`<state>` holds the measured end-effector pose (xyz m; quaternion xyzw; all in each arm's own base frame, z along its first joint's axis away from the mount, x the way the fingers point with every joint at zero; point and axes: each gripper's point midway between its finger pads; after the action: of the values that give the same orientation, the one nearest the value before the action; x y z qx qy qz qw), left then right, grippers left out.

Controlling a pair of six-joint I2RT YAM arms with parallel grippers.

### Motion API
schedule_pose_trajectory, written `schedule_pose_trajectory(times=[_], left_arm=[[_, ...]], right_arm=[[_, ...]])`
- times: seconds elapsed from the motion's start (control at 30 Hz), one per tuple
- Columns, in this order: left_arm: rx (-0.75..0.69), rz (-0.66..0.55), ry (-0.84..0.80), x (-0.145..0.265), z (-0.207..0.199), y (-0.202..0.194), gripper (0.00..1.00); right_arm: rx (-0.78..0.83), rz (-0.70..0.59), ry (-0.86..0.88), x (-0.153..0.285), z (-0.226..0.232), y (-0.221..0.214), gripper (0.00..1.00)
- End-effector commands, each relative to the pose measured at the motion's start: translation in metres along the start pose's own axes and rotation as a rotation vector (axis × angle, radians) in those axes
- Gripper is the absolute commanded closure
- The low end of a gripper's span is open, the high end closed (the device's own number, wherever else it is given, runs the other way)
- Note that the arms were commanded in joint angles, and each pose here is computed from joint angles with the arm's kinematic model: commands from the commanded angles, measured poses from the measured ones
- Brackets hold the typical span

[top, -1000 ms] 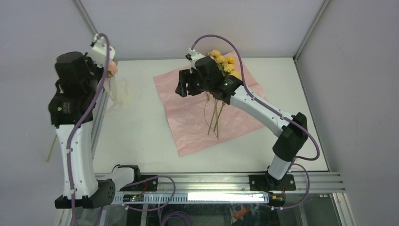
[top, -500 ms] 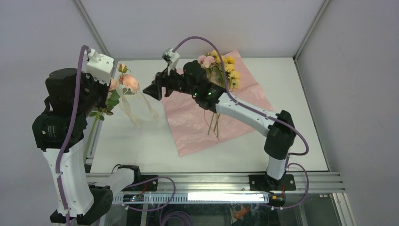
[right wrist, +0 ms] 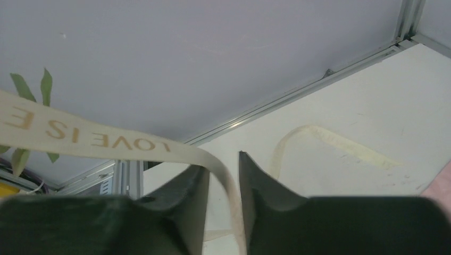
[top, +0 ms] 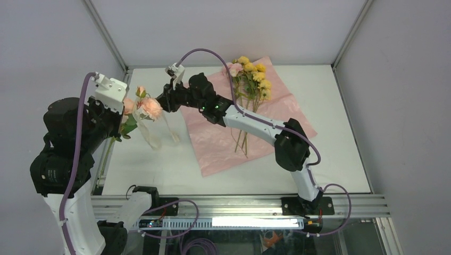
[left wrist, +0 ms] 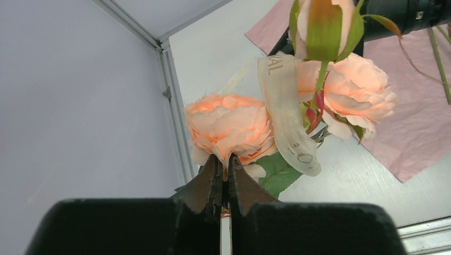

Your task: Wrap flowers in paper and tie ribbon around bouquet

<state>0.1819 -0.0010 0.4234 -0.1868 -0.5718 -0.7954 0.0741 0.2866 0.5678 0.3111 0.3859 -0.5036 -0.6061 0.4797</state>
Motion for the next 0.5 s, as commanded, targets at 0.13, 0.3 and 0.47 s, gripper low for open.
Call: schedule_pose_trajectory(times=[0.13,0.3,0.47], left_arm=[[-0.195,0.168,0.146,-0.036,0.03,-0.047,1.0],[-0.348,0.405,0.473,-0.079,0.104,-0.113,1.0],[-0.176,0.418,0.601,-0.095,0.143,-0.103,1.0]], right_arm=[[-0.056,-0.281,-0.209,0.025,-0.039,0.109,1.0],[0.009,-0.37,-0.234,0.071,-0.036,0.156,1.0],[-0.023,-0.349,-0.141,0.082,-0.009,0.132,1.0]])
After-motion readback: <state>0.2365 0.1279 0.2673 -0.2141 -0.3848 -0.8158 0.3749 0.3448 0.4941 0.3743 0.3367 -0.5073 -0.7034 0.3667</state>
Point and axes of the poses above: each gripper's point midway between its finger pads, its own x axis back along the fingers, its own z axis along the line the jaws close on, y = z × x, and after that the axes turned 6 degrees about x, right-handed
